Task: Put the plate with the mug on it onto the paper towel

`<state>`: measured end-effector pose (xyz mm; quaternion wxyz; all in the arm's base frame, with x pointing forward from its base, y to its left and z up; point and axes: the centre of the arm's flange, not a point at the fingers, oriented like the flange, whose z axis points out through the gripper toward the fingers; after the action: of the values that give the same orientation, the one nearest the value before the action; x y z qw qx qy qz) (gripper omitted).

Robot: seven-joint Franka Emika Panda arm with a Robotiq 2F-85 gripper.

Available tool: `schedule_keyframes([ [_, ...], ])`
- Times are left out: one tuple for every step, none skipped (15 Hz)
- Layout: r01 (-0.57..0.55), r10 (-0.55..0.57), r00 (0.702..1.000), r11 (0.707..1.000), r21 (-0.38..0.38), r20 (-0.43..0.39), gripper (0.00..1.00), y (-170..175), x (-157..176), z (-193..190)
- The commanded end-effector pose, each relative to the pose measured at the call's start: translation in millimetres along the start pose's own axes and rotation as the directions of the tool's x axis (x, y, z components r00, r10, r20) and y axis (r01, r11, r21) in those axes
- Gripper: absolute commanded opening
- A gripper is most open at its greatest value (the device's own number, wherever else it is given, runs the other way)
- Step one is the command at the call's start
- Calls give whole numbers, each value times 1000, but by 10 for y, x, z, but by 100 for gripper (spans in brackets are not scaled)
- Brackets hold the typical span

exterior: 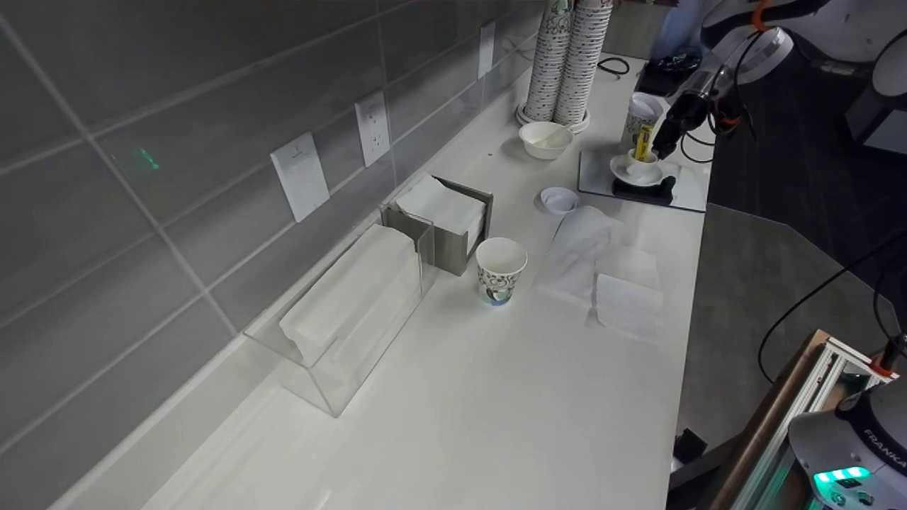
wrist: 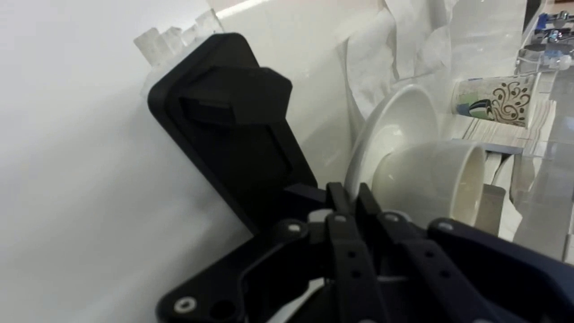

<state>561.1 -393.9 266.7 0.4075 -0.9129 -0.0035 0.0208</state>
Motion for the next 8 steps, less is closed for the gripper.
schedule_keyframes([
  [58,-57,998,998,-33,13,2,-452,-601,293],
  [27,-27,1000,1000,-8,8,8,-70,-87,69],
  [37,-37,999,999,-6,12,8,-113,-140,90],
  [40,-40,999,999,-5,14,8,-149,-185,100],
  [42,-42,999,999,-6,14,8,-178,-216,96],
  [42,-42,999,999,-5,14,8,-191,-237,95],
  [43,-42,999,999,-6,13,8,-198,-248,94],
  [43,-43,999,999,-7,12,8,-198,-256,98],
])
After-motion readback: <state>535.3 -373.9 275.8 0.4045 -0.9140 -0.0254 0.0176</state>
